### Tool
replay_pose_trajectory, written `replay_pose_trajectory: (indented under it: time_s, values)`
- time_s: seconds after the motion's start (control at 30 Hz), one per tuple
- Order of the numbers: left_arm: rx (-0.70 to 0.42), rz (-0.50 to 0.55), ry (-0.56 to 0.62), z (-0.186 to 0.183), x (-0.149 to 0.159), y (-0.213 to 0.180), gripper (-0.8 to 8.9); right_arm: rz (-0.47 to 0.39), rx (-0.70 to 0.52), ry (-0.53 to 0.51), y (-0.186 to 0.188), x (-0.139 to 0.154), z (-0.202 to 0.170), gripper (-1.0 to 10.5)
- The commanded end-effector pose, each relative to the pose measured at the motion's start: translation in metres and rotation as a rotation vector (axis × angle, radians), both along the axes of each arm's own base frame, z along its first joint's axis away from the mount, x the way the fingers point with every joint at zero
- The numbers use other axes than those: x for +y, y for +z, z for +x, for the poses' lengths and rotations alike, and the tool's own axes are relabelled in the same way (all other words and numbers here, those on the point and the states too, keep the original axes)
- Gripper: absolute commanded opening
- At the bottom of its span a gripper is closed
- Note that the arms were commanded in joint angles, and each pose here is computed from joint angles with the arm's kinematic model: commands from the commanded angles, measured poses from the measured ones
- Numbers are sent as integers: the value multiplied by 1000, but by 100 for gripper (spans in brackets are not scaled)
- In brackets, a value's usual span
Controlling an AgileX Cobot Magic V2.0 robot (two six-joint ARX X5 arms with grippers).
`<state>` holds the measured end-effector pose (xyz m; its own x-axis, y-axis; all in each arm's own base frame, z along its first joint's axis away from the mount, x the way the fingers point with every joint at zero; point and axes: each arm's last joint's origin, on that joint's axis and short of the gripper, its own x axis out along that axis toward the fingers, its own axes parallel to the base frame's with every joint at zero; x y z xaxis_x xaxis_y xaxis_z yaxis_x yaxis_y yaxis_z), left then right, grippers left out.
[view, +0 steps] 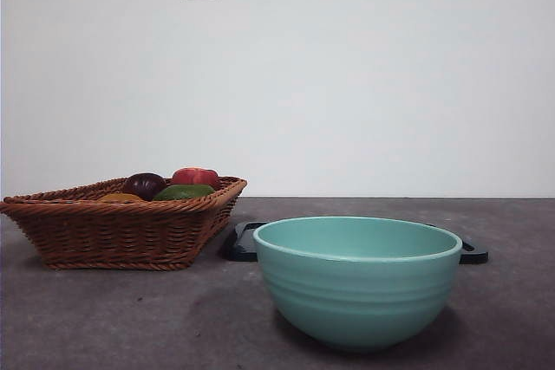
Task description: Pick up the wifruite, put it on the bowl, pick up the plate, put it on desk
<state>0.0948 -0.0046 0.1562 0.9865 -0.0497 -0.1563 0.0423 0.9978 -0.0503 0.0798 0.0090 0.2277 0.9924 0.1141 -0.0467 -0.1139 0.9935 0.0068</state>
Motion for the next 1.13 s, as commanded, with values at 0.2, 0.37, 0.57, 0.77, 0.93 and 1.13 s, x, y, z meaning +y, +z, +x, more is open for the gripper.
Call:
replay_pose_trajectory:
  time_s: [0.2, 0.37, 0.57, 0.77, 0.93, 1.13]
  values:
    - [24, 6, -2, 1, 0, -7, 19, -15, 28, -154, -41, -10, 11, 18]
    - [24, 6, -2, 1, 0, -7, 19, -16, 91, -187, -65, -12, 16, 18]
    - [23, 6, -2, 1, 0, -7, 19, -12, 131, -186, -78, -12, 17, 18]
    - [23, 6, -2, 1, 0, -7, 19, -11, 120, -192, -78, -12, 16, 18]
    - [24, 6, -2, 1, 0, -7, 19, -3, 120, -190, -78, -12, 16, 18]
    - [24, 6, -2, 1, 0, -7, 19, -3, 120, -185, -78, -12, 16, 18]
